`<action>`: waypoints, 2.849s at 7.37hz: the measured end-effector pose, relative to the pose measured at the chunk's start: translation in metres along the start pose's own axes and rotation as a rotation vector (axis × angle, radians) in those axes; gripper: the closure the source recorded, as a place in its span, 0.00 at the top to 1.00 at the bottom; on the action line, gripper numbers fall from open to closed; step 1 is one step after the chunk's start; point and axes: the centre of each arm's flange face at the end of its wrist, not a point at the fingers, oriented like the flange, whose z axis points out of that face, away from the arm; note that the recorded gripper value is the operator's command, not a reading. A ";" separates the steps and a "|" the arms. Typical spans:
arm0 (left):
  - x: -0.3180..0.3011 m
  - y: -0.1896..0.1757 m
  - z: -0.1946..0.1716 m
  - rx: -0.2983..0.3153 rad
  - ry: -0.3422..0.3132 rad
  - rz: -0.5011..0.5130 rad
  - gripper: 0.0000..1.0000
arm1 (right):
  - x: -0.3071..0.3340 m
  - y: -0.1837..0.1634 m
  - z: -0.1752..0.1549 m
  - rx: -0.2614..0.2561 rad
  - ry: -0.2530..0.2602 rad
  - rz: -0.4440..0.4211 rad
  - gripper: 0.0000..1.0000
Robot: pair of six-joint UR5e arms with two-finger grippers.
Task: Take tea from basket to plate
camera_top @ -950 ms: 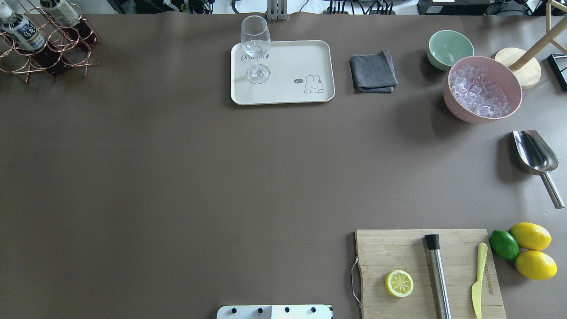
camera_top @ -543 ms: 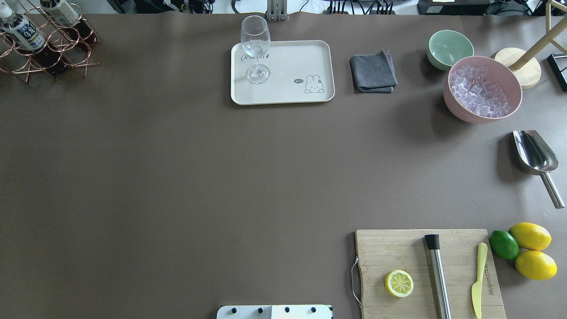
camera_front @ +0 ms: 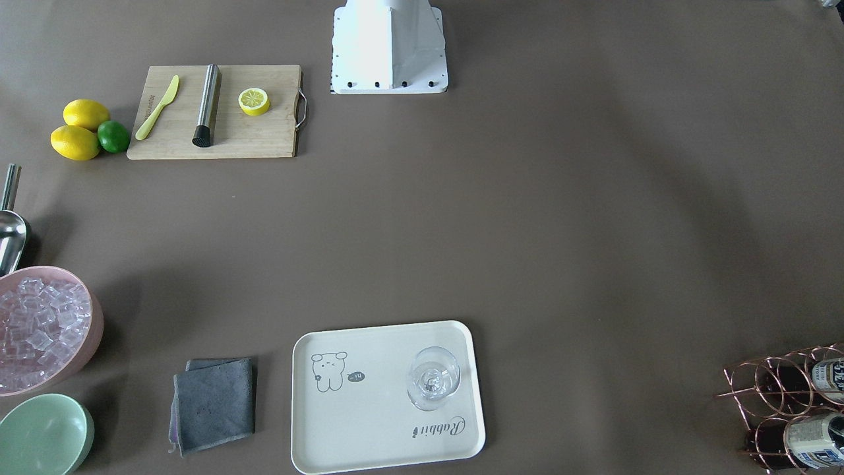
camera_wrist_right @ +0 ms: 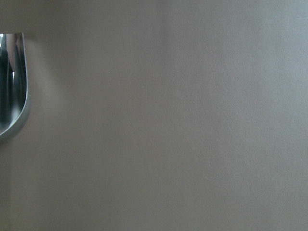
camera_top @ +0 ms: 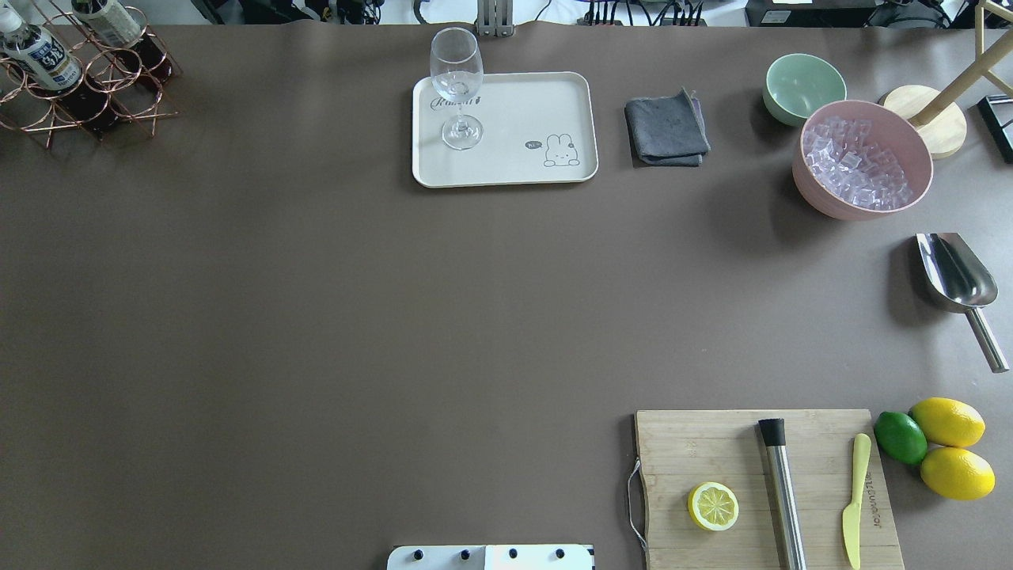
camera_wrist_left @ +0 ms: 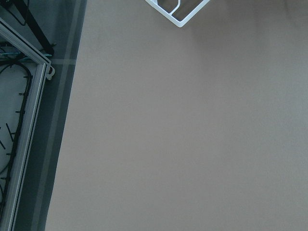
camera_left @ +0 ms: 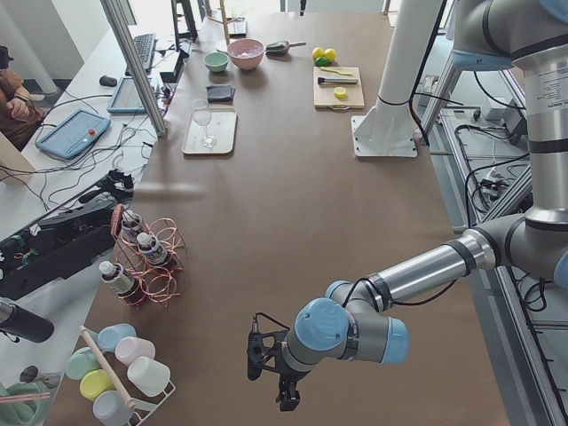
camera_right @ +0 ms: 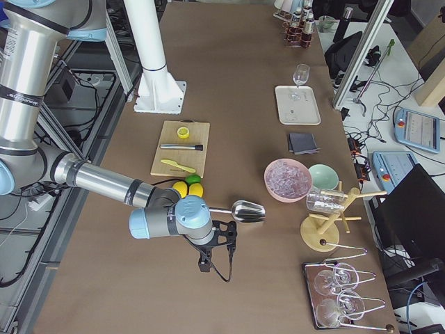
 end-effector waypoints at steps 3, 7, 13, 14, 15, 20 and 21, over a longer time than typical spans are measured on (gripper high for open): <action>-0.004 0.001 -0.017 0.041 0.041 -0.022 0.98 | 0.000 -0.001 0.000 0.001 0.000 -0.001 1.00; 0.019 -0.015 -0.033 0.074 0.126 0.021 0.98 | -0.004 -0.005 -0.004 0.011 -0.002 -0.001 1.00; 0.065 -0.028 -0.019 -0.017 0.255 0.066 0.98 | -0.022 -0.029 -0.016 0.034 -0.021 0.076 1.00; 0.073 -0.034 -0.022 -0.034 0.248 0.061 0.98 | -0.037 -0.046 -0.022 0.019 -0.024 0.106 1.00; 0.079 -0.039 -0.024 -0.047 0.240 0.060 0.98 | -0.059 -0.074 -0.033 -0.015 -0.019 0.139 1.00; 0.095 -0.048 -0.027 -0.055 0.205 0.056 0.98 | -0.123 -0.149 -0.047 -0.130 0.011 0.176 1.00; 0.094 -0.047 -0.026 -0.056 0.204 0.054 0.98 | -0.124 -0.148 -0.045 -0.133 0.013 0.174 1.00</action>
